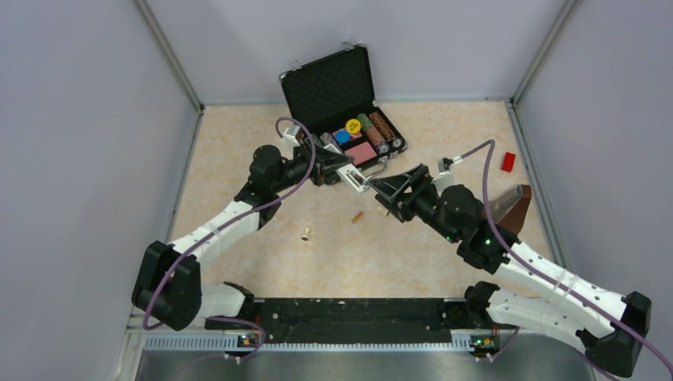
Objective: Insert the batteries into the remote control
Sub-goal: Load the battery into the remote control.
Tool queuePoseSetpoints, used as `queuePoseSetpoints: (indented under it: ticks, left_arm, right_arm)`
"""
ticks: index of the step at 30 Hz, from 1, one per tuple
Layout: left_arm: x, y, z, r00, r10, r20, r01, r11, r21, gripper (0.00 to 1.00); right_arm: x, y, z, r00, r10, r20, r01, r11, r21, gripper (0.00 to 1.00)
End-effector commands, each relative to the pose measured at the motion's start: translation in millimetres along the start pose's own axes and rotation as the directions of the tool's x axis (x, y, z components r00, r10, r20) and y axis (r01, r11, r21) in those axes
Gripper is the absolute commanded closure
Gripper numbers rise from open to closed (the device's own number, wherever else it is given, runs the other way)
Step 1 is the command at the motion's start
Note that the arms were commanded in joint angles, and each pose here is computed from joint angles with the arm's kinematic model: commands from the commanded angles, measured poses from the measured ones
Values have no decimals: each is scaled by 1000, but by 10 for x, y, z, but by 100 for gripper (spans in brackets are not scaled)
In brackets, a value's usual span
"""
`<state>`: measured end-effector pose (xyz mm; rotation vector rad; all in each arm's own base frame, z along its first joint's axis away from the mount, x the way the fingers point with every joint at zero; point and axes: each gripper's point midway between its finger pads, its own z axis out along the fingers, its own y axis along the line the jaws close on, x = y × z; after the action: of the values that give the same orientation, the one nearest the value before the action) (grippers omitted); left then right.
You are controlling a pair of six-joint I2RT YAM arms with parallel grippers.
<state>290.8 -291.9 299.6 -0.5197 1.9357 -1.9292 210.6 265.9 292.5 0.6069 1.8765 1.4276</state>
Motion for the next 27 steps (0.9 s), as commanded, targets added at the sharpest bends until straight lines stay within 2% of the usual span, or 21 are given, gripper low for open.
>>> queuePoseSetpoints:
  ticks: [1, 16, 27]
  left_arm:
    - [13, -205, -29, 1000, 13, 19, -13, 999, 48, 100]
    - [43, -266, -73, 999, -30, 29, 28, 998, 61, 100]
    - [113, -362, -96, 1000, -1, 22, -1, 998, 68, 100]
  right_arm:
    - [-102, 304, 16, 998, 40, 40, -35, 992, -118, 33]
    - [-5, 116, 116, 999, 53, 11, -52, 995, -82, 38]
    - [30, 112, 174, 998, 56, -2, -56, 995, -84, 38]
